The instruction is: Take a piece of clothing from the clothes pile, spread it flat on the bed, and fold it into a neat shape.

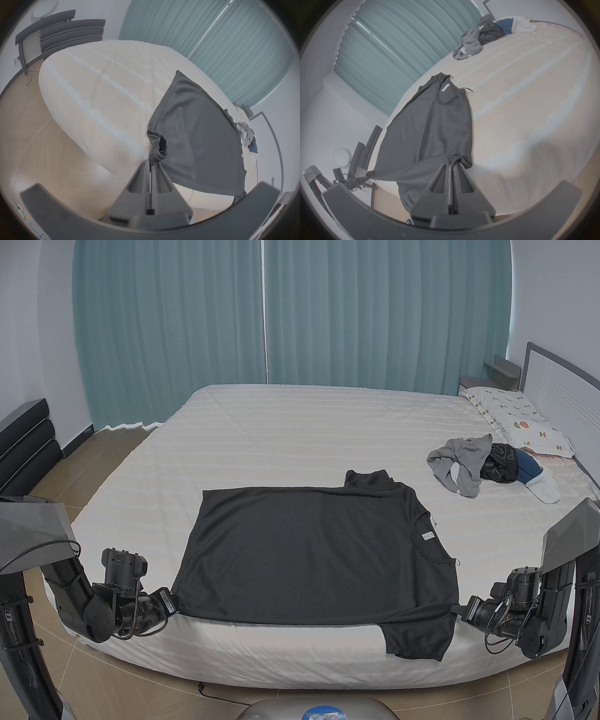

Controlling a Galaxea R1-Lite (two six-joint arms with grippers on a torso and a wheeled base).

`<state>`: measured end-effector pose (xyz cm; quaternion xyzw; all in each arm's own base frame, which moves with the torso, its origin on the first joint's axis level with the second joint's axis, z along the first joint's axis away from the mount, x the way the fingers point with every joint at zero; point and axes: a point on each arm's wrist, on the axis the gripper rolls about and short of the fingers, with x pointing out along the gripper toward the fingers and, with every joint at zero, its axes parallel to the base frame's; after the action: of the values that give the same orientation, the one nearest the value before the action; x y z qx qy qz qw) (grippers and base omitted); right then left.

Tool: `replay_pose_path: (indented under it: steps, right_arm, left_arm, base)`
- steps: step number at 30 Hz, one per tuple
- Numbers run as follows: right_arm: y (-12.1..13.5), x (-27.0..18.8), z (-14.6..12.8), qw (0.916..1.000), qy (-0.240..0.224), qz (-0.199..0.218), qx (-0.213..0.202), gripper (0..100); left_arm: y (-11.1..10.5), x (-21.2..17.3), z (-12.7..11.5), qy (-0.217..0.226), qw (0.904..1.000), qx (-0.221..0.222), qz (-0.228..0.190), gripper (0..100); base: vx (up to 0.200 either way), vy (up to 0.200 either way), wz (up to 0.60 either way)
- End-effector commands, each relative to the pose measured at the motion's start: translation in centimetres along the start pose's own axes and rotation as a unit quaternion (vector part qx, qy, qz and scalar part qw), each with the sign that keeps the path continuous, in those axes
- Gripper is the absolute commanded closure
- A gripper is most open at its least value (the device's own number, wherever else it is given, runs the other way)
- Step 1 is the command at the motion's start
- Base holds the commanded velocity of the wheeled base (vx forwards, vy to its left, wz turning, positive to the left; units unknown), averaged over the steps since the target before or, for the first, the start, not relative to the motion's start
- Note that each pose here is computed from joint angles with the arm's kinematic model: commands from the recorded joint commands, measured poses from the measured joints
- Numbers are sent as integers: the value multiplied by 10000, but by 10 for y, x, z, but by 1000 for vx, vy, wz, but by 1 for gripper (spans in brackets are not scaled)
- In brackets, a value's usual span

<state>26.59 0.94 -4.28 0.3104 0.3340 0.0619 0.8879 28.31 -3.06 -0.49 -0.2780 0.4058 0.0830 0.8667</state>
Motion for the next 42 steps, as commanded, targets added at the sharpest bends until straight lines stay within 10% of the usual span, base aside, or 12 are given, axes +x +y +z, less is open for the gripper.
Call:
replay_pose_path:
  steps: [1, 31, 32, 42]
  right_arm:
    - [0, 0, -2, 10000, 31, 45, 9, 0]
    - [8, -10, 10, 9991, -209, 197, 313, 0]
    - [8, -11, 10, 9991, -203, 192, 316, 0]
    - [8, -11, 9, 9991, -186, 188, 317, 0]
  left_arm:
    - [2, 1, -2, 59, 10000, 2, 44, 100]
    - [12, -3, -11, 315, 9992, 246, 69, 100]
    - [12, -3, -11, 308, 9992, 239, 64, 0]
    - [20, -8, -3, 340, 9990, 97, -281, 0]
  base:
    - [0, 0, 0]
    - [0, 0, 0]
    - [0, 0, 0]
    - [0, 0, 0]
